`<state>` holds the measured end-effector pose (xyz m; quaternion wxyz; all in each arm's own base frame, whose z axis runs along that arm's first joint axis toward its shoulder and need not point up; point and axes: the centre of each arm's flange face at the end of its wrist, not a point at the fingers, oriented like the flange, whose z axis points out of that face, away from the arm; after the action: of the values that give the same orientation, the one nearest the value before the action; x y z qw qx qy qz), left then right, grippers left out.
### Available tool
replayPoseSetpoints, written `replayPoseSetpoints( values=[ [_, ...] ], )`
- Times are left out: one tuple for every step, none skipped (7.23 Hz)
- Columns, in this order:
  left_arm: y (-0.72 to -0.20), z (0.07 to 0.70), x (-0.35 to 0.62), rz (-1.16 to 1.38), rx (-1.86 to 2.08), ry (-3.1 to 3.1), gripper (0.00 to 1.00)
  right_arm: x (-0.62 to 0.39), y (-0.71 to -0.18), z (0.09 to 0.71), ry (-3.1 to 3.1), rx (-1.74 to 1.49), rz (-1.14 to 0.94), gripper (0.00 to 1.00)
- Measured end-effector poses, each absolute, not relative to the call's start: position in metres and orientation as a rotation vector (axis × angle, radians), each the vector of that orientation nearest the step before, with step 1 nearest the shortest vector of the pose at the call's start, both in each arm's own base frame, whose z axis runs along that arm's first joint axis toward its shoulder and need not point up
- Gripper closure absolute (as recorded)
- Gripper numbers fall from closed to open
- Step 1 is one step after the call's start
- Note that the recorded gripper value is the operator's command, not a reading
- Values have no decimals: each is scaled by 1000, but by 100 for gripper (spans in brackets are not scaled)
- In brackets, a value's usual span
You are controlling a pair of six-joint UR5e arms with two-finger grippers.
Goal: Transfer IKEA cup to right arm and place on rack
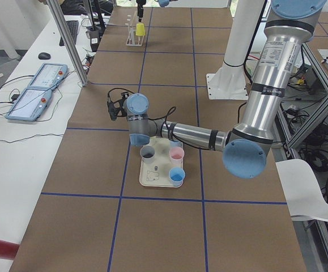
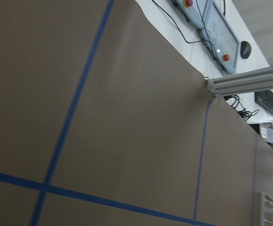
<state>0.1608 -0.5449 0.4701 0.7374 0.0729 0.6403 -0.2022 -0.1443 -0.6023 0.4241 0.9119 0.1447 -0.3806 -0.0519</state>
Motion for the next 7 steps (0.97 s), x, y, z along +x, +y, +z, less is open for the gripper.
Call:
replayPoseSetpoints(
  values=[
    [-536,511,144,-384,193,1294,0,-144,-602,423,-785,298,-105,1],
    [-523,550,129,-321,209,1195,0,-145,-602,423,-787,296,-102,1],
    [-507,581,115,-264,210,1113,0,-145,-602,422,-790,292,-94,1],
    [-488,608,100,-211,199,1046,0,-146,-601,420,-796,291,-86,1],
    [-467,628,87,-165,188,999,0,-148,-600,415,-805,291,-81,1],
    [-444,642,78,-130,173,967,0,-154,-596,408,-819,286,-72,1],
    [-420,651,72,-113,154,950,0,-161,-592,402,-833,276,-60,1]
  ],
)
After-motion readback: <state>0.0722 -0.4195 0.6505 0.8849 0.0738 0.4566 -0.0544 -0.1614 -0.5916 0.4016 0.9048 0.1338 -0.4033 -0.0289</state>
